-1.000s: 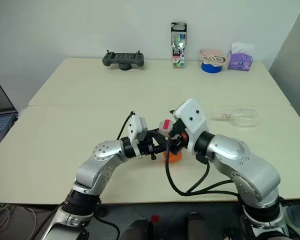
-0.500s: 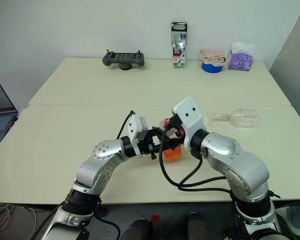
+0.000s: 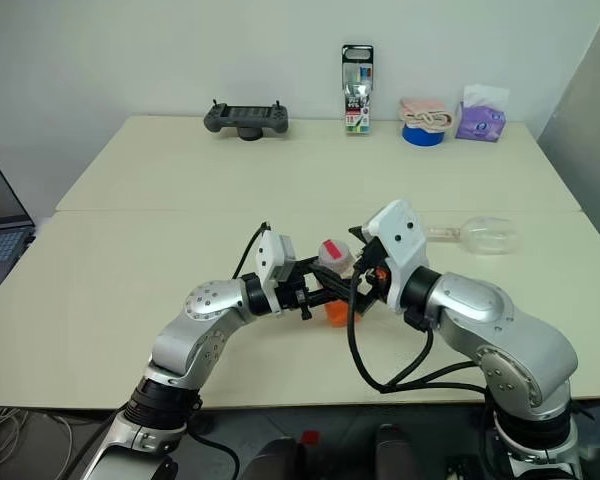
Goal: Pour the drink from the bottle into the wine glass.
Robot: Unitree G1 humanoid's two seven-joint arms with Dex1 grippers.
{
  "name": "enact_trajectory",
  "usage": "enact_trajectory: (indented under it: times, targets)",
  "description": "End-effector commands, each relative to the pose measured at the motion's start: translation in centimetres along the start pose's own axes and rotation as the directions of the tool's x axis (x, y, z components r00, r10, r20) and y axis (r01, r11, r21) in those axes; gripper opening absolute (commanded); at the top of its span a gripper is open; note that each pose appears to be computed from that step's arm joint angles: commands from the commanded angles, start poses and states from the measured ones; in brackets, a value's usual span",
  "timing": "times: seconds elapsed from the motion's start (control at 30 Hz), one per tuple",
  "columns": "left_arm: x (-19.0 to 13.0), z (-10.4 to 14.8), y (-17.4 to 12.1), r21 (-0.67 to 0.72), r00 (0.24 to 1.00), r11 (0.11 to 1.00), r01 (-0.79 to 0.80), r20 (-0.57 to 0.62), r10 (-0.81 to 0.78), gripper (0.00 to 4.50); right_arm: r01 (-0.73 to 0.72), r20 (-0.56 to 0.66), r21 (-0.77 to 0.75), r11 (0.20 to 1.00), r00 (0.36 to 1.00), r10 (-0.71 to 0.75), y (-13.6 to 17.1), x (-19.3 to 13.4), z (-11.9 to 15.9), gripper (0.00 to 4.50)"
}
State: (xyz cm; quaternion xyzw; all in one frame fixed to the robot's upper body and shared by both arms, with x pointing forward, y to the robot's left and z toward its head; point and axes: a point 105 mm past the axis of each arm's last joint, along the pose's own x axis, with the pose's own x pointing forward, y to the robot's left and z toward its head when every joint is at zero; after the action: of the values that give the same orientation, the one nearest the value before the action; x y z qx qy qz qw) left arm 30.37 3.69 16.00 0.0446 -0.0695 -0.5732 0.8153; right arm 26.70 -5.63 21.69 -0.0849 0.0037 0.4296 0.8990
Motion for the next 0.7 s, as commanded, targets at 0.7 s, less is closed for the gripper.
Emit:
enact_trajectory:
  times: [0.7]
  targets:
    - [0.2, 1.3, 0.0, 0.058, 0.999, 0.998, -0.004, 0.036, 0.002, 1.96, 0.157, 0.055, -0.050, 0.986, 0.987, -0.154, -1.3, 2.8, 1.5, 4.50]
